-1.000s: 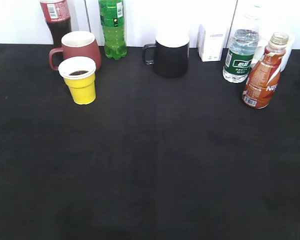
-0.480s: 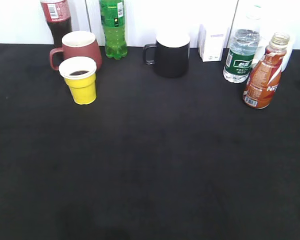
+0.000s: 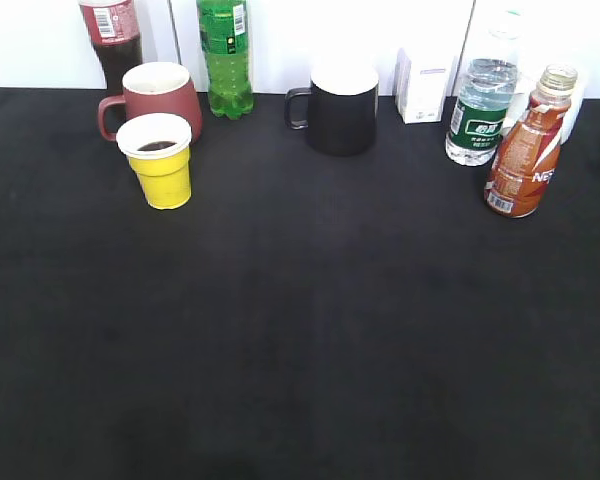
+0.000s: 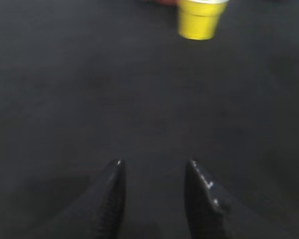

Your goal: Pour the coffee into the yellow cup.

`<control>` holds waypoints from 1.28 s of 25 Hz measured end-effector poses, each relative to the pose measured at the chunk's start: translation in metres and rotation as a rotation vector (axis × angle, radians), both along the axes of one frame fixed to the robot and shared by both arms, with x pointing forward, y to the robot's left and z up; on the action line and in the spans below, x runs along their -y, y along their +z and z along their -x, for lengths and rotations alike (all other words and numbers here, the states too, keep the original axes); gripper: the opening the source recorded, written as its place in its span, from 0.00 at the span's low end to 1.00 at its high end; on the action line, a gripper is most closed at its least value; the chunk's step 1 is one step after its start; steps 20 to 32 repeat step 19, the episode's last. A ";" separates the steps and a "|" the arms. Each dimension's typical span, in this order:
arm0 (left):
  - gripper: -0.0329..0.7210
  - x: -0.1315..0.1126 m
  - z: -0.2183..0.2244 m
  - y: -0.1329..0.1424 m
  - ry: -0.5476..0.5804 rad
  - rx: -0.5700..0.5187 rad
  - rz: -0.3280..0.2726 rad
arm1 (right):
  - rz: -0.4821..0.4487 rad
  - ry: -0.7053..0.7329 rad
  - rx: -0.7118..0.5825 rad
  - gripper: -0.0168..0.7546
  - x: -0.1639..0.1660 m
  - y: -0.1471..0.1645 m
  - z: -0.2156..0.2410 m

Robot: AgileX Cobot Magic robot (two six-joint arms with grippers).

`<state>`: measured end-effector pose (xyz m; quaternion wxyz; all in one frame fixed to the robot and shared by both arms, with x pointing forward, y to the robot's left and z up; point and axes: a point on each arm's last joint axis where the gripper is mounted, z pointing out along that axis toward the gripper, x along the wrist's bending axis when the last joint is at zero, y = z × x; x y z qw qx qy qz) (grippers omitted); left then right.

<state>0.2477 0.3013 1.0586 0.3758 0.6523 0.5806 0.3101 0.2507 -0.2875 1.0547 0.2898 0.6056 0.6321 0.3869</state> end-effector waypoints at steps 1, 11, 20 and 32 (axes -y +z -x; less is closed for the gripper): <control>0.45 0.000 0.000 0.000 0.032 0.000 0.000 | -0.002 0.000 0.038 0.77 0.000 0.001 0.005; 0.45 -0.001 0.018 0.000 0.213 0.109 0.009 | -0.027 0.013 0.125 0.76 -0.002 0.001 0.019; 0.45 -0.001 0.018 0.000 0.213 0.109 0.009 | -0.027 0.013 0.126 0.76 -0.002 0.001 0.019; 0.45 -0.001 0.018 0.000 0.213 0.109 0.009 | -0.027 0.013 0.126 0.76 -0.002 0.001 0.019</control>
